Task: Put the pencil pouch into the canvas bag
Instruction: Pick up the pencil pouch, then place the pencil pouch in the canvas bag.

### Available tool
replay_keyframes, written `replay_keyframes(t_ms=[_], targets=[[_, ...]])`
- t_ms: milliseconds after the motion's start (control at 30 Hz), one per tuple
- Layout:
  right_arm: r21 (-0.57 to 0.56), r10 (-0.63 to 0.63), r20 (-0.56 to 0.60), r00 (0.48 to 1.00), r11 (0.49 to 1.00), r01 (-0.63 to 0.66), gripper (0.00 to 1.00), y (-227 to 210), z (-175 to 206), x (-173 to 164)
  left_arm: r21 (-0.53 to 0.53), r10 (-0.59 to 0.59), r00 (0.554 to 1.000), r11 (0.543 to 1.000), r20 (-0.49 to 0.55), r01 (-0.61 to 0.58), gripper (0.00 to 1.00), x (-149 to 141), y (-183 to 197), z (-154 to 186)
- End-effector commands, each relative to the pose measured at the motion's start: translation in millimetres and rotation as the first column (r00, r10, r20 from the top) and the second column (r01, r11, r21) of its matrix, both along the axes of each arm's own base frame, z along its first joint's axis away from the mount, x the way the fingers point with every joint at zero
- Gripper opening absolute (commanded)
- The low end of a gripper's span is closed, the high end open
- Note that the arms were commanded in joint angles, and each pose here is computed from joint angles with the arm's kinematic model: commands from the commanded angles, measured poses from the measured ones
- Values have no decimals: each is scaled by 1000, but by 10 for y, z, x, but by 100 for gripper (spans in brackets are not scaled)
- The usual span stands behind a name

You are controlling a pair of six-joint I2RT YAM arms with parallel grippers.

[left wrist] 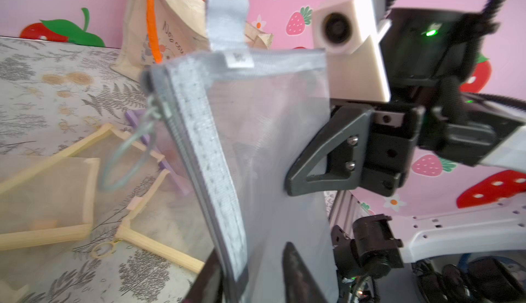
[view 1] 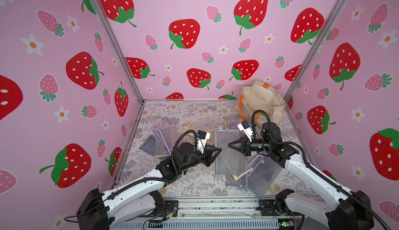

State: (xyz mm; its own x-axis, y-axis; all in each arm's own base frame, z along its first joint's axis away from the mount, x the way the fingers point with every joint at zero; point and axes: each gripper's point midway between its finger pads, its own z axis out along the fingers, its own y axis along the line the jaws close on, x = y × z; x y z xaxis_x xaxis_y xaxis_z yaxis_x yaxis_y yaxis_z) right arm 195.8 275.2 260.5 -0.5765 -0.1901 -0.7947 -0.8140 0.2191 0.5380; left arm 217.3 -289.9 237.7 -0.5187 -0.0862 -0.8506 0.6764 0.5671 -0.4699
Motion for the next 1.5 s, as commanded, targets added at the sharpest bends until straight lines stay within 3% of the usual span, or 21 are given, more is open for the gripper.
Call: replay_keyframes(t_ms=[0,100,267,467,600,833,1067,1300,1467], targets=[[-120,-136,147,980,981,154,0,-225,296,302,59,136,991,989,-4,-135,71,196,203,-23],[-257,-237,256,937,918,303,0,-450,525,656,160,241,968,961,-72,-227,85,331,424,-314],[-414,-285,515,808,743,526,0,-794,1089,1256,160,279,951,953,-134,-257,87,354,598,-560],[-495,-213,725,655,499,711,0,-1170,1506,1978,133,243,960,965,-142,-225,87,317,572,-590],[-528,-85,792,604,402,748,0,-1262,1473,2369,127,214,967,972,-141,-197,87,305,523,-590],[-620,-45,740,671,341,707,0,-1469,1099,2734,129,192,974,976,-121,-176,87,281,528,-622],[-706,-73,651,756,309,638,0,-1563,501,2785,117,207,972,974,-112,-194,87,312,601,-612],[-736,-112,601,791,308,603,0,-1599,167,2828,129,215,971,971,-108,-200,87,336,635,-631],[-760,-158,569,807,275,589,0,-1701,-51,2947,124,219,970,971,-107,-205,87,342,651,-624]])
